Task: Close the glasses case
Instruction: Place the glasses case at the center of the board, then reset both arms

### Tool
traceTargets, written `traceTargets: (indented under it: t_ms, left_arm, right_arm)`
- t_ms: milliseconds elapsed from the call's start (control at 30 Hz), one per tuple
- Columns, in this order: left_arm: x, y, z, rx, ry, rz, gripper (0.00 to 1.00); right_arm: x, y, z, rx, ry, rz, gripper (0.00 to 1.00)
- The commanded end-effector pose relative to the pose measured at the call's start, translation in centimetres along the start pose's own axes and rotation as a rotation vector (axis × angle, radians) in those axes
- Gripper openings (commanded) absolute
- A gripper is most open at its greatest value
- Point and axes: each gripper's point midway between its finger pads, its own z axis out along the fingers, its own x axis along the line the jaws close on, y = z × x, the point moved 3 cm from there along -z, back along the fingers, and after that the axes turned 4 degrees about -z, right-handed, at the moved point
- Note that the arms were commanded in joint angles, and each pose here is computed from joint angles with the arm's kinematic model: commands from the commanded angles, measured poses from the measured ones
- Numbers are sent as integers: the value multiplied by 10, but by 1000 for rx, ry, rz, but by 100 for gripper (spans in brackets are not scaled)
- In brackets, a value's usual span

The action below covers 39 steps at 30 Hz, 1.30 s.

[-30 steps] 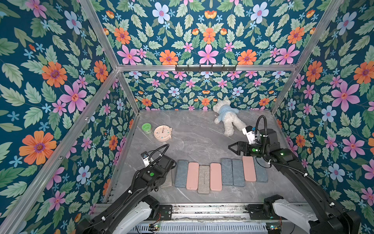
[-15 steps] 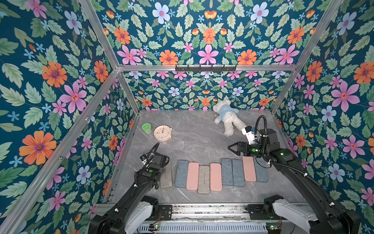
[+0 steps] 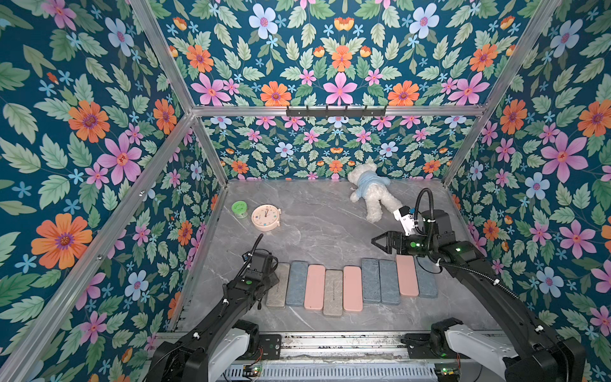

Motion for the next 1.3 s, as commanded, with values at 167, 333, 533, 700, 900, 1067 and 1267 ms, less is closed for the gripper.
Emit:
traceTargets:
  t_ms: [167, 333, 533, 700, 900, 1067, 1267]
  left_arm:
    - [-14, 12, -9, -41, -62, -5, 0]
    - [-24, 51, -33, -198, -21, -1, 2]
    - [-65, 123, -73, -485, -58, 99, 53]
    - [-84, 166, -95, -695, -12, 194, 99]
    - [-59, 184, -93, -880, 55, 161, 99]
    - [-37, 178, -58, -938, 132, 212, 99]
    - [-30, 175, -16, -909, 139, 245, 99]
  right_arm:
    - [-1, 6, 3, -10, -5, -13, 97]
    - [-11, 13, -3, -53, -103, -39, 98]
    - [-66, 37, -28, -206, -378, 54, 100]
    - [-141, 48, -70, -435, -534, 306, 100]
    - [-180, 37, -99, -528, -836, 272, 100]
    - [-194, 34, -110, -599, -953, 189, 100]
    - [-212, 27, -96, -665, -961, 80, 100]
